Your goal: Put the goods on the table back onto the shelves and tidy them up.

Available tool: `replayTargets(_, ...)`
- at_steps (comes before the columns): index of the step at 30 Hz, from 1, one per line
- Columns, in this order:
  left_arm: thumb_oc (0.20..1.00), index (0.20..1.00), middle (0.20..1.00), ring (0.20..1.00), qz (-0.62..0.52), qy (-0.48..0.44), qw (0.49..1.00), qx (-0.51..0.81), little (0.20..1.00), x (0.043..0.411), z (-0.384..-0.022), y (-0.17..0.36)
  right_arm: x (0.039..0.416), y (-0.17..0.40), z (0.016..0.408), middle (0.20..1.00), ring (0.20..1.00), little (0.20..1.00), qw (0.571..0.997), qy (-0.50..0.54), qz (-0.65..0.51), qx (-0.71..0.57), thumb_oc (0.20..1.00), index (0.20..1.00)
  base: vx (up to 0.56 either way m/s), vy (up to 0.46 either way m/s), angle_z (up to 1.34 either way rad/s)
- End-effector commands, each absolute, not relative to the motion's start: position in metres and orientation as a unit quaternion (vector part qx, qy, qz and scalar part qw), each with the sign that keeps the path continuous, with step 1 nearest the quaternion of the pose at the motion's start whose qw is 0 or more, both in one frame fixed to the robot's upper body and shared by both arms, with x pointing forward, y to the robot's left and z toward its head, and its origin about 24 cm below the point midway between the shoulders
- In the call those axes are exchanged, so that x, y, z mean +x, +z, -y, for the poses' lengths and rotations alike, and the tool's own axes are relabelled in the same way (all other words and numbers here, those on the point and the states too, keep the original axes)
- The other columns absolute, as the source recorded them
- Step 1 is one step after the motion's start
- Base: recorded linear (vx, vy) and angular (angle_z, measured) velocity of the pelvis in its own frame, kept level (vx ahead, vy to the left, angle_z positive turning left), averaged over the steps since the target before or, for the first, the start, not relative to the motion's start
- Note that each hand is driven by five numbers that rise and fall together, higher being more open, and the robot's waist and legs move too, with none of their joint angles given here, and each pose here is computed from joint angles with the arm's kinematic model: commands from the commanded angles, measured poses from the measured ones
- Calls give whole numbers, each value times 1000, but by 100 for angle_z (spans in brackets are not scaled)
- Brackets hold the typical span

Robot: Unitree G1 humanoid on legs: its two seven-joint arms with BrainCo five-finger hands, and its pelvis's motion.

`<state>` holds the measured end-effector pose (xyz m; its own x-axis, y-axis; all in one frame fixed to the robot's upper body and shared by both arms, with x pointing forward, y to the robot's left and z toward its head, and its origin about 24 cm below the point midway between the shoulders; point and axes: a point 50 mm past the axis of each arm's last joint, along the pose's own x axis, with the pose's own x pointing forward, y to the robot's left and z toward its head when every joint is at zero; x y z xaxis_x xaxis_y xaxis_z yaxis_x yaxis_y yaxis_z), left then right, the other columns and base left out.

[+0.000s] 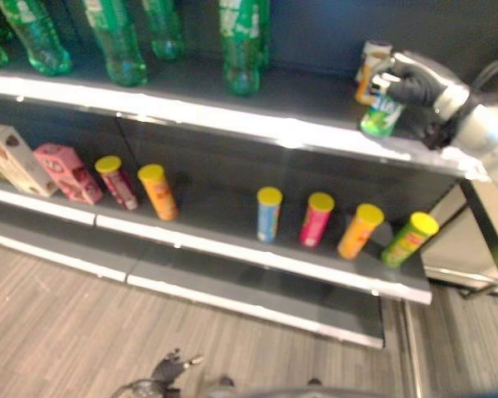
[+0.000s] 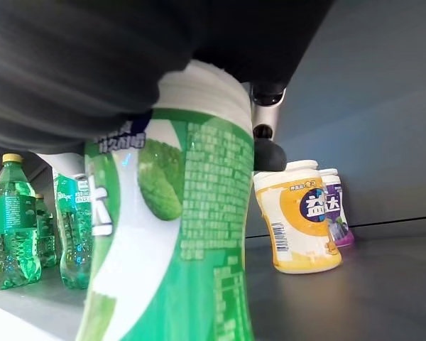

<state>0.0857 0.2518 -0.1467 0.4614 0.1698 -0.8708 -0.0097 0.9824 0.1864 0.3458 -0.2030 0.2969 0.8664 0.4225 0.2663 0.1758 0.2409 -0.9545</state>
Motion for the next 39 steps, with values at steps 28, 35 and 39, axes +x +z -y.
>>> replayTargets(28, 1000, 1000, 1000, 1000, -486, 11, 865, 121, 1000, 104, -254, -138, 354, 322, 196, 580, 580, 580, 718, 51, 263, -642, 580, 580, 0, 0, 0)
replayTargets(35, 1000, 1000, 1000, 1000, -484, 14, 867, 118, 1000, 104, -254, -137, 349, 328, 196, 1000, 1000, 1000, 718, 37, 280, -636, 1000, 1000, 0, 0, 0)
replayTargets(39, 1000, 1000, 1000, 1000, -486, 14, 866, 117, 1000, 103, -254, -138, 345, 332, 196, 1000, 1000, 1000, 719, 31, 296, -628, 1000, 1000, 0, 0, 0)
